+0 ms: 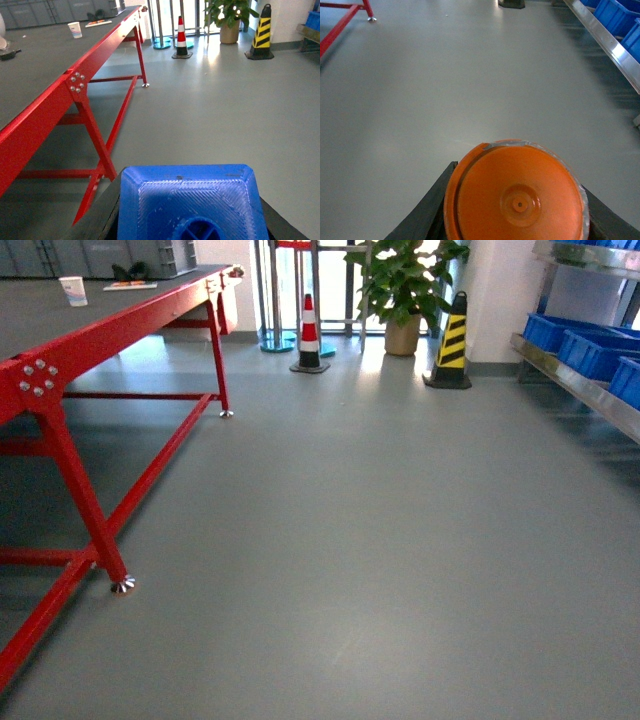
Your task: Sort blue parts and orange caps into right shelf containers
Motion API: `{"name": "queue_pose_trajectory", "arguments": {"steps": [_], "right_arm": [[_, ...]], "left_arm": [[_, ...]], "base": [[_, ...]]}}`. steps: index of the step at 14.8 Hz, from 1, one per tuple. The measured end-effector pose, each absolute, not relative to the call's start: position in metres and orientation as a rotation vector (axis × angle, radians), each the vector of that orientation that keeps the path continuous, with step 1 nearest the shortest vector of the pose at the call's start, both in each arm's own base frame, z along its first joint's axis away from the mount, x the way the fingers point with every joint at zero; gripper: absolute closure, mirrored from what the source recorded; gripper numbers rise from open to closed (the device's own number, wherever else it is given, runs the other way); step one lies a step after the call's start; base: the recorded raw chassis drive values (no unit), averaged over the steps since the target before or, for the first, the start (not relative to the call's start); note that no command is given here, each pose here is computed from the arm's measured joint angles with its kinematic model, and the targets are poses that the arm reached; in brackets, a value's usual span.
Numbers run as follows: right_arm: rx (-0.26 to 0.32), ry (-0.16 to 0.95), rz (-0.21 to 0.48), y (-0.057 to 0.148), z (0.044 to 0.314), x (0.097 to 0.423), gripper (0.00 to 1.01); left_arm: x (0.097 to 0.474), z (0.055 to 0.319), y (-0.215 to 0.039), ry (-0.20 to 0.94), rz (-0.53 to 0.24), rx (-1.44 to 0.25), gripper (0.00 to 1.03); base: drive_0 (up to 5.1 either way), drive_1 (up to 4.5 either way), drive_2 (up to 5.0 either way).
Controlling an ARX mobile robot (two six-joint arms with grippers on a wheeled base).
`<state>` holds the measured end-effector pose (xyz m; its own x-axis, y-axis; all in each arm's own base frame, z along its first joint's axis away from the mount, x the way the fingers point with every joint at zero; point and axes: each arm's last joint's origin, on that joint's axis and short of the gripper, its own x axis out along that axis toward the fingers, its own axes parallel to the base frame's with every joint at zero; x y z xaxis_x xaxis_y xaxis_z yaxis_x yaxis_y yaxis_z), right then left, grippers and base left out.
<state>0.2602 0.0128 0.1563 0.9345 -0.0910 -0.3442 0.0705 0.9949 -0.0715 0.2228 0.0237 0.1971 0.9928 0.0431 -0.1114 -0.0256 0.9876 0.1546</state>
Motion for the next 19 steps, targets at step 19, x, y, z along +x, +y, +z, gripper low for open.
{"name": "queue_pose_trajectory", "arguments": {"steps": [19], "right_arm": [[-0.059,0.351,-0.077,0.0143,0.1571,0.2612,0.56]], "left_arm": [[0.2231,0.1970,0.0240,0.116,0.036,0.153,0.58]], "base": [[0.0,4.19,-4.1]]}}
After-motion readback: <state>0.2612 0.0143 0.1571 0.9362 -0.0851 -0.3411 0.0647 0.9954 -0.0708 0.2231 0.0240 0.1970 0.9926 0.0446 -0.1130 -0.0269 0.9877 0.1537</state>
